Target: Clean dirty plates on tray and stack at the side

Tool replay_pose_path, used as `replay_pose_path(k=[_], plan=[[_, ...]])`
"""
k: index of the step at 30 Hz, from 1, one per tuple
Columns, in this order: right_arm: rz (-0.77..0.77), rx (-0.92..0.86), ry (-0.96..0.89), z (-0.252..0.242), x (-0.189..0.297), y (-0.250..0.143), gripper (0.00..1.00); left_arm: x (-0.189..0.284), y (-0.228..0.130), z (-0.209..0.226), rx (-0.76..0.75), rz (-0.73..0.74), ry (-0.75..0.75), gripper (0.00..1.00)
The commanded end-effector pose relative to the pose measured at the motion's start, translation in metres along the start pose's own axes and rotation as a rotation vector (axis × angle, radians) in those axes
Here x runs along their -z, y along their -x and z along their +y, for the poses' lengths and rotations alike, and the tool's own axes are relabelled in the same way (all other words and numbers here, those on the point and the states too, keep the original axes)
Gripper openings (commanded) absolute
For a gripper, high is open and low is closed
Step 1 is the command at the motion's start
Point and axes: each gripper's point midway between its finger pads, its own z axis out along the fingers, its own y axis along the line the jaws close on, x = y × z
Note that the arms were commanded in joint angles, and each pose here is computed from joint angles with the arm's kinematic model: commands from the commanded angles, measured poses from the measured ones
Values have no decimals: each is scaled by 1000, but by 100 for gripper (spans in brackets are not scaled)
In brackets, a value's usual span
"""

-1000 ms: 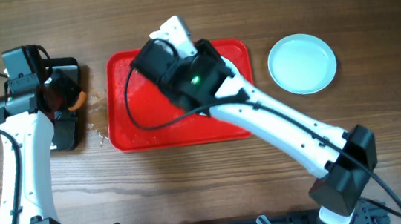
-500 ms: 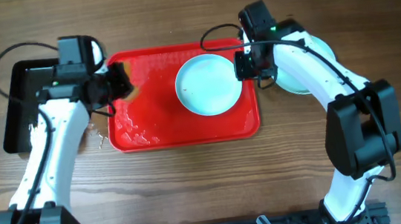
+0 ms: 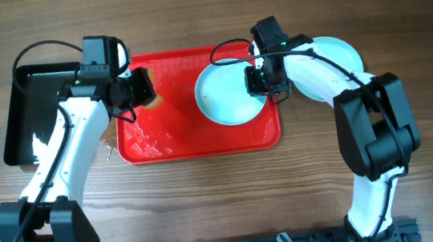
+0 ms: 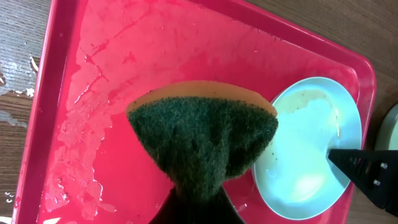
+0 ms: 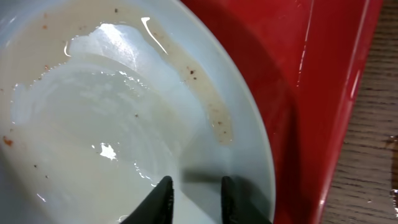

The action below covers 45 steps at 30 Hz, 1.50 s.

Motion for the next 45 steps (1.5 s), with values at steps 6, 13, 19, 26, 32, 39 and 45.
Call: replay_pose_path(k=[6,13,19,26,32,39,45], plan=[[-115,16,-44,14,79,33,57,-4,-3,-3,-20,15,-13,4],[-10,-28,-145,-16,39,4,24,-4,-4,-3,-20,16,-13,4],[-4,-28,-146,-17,34,2,25,-4,-5,-3,-19,22,-10,4],[54,-36,-167,-25,7,-6,24,-4,-5,-3,-19,22,-11,4],[80,-37,-110,-16,-3,-9,23,-4,-5,-3,-19,22,-11,4],[127,-4,-15,13,-29,-20,4,-9,-10,-20,-65,22,-34,4],[110,-23,8,40,-33,-23,4,-55,-42,-39,-131,137,-28,4]])
